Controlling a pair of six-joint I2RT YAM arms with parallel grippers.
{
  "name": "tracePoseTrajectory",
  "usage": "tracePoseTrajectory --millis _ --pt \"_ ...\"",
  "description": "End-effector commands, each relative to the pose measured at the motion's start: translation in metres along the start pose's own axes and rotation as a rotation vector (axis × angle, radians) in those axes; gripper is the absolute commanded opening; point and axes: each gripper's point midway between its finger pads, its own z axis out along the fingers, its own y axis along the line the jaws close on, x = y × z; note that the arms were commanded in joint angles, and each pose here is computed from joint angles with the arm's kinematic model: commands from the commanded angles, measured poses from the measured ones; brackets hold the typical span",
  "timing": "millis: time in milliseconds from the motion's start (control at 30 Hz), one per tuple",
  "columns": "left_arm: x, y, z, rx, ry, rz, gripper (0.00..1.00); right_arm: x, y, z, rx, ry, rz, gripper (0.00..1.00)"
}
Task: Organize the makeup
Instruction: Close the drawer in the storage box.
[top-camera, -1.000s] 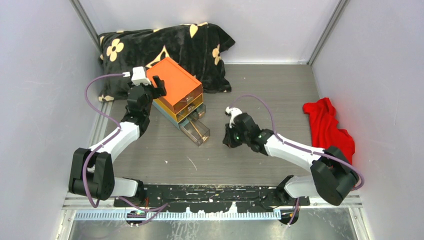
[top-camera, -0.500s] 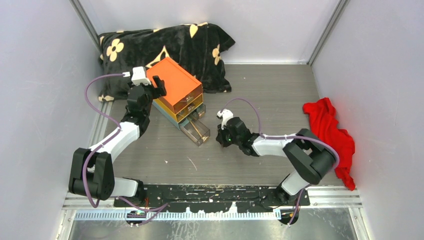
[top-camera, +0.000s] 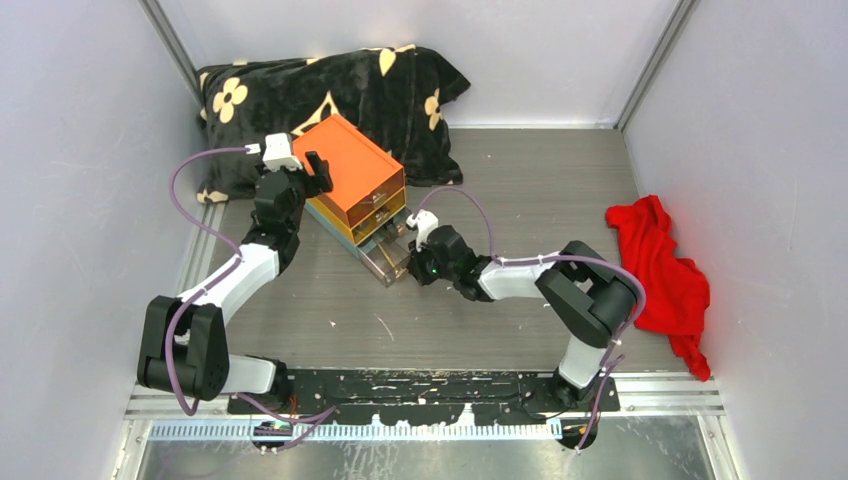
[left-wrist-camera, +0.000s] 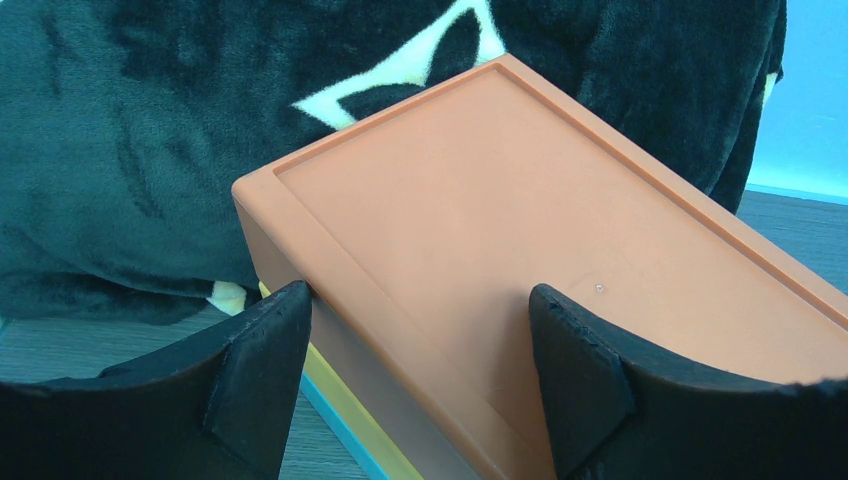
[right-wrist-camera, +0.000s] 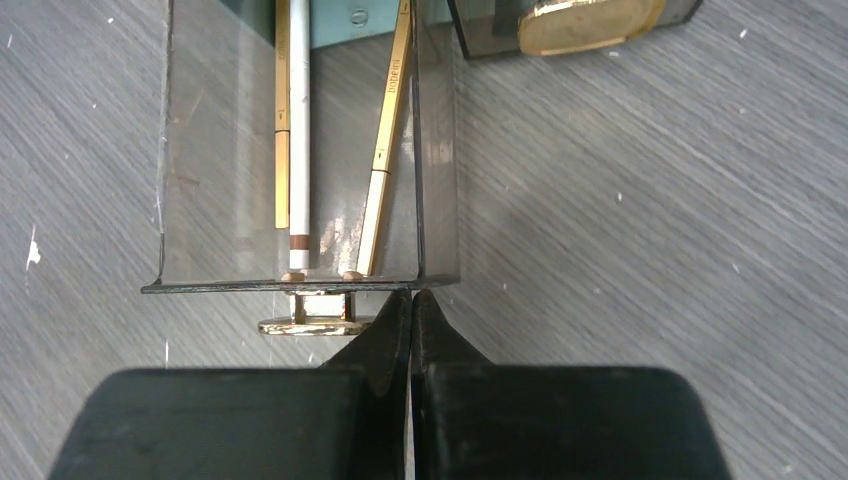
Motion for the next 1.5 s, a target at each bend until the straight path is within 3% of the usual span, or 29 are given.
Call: tracePoseTrajectory --millis 0,367,967,1467 --pt "0.125 -0.003 -0.033 0.092 0.426 0.119 0.76 -0.047 0.016 0.017 -0.056 -0.127 -0.028 0.01" --pt "0.124 -0.004 -0.033 0.094 0.424 0.118 0.76 -0.079 0.002 0.066 0.008 -0.205 -0.060 0.01" --pt "0.125 -0.004 -0.033 0.095 0.428 0.121 0.76 -0.098 -0.016 0.073 0.003 -0.383 0.033 0.01" --pt "0.125 -0.003 -0.033 0.093 0.430 0.121 0.77 -0.089 -0.007 0.008 0.002 -0.353 0.008 0.02"
